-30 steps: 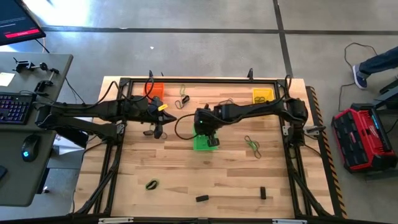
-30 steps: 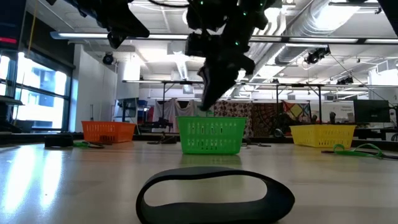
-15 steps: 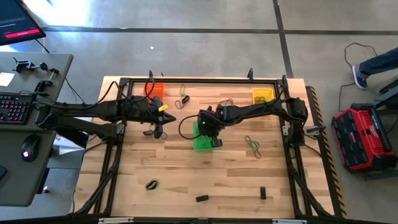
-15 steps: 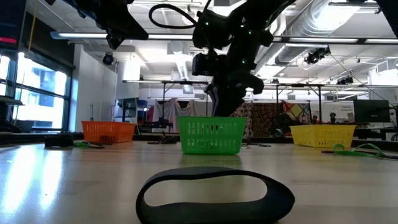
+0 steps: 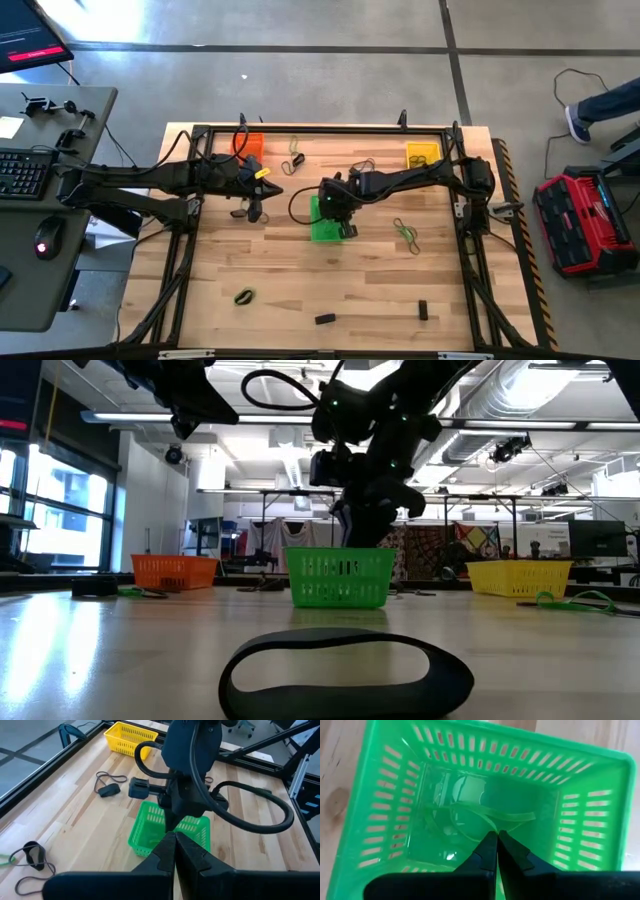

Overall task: Sort rubber bands into baskets
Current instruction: Put the green rubber band into the green bin, then put the black rubber band into the orange bin

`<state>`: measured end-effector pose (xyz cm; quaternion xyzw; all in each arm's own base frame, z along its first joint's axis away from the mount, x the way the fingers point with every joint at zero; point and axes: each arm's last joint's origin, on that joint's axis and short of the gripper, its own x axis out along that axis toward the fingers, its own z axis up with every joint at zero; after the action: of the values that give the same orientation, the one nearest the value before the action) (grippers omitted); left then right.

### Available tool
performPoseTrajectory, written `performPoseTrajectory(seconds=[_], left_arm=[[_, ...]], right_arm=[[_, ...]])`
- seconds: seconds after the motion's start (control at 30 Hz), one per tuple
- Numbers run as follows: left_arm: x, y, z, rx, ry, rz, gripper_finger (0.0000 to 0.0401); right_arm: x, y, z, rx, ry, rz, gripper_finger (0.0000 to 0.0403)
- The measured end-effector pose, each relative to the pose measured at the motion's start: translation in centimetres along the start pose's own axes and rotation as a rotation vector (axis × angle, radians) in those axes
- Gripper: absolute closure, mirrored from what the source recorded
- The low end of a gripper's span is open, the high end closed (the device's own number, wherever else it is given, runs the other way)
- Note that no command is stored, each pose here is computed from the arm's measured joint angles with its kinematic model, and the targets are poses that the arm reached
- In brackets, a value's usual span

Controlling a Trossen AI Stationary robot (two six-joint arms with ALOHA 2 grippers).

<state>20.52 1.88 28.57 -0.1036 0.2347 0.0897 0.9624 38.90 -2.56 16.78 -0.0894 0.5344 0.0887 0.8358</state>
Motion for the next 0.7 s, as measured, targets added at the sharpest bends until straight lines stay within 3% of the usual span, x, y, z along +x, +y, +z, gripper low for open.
performPoseTrajectory(seconds=[0.33,0.6,0.7], left_arm=[[0.0,0.0,0.0,0.033,-0.003,0.012,0.0401],[0.0,0.0,0.0,0.033,-0.003,0.016,0.0401],[0.0,0.0,0.0,0.033,-0.004,0.016,0.0401]], right_arm=[[-1.7,-0.5,2.0,0.012,-0.043,-0.014,0.0392],[-2.3,-0.7,2.6,0.012,-0.051,-0.032,0.0281],[-2.3,-0.7,2.4,0.013,-0.031,-0.050,0.0257]])
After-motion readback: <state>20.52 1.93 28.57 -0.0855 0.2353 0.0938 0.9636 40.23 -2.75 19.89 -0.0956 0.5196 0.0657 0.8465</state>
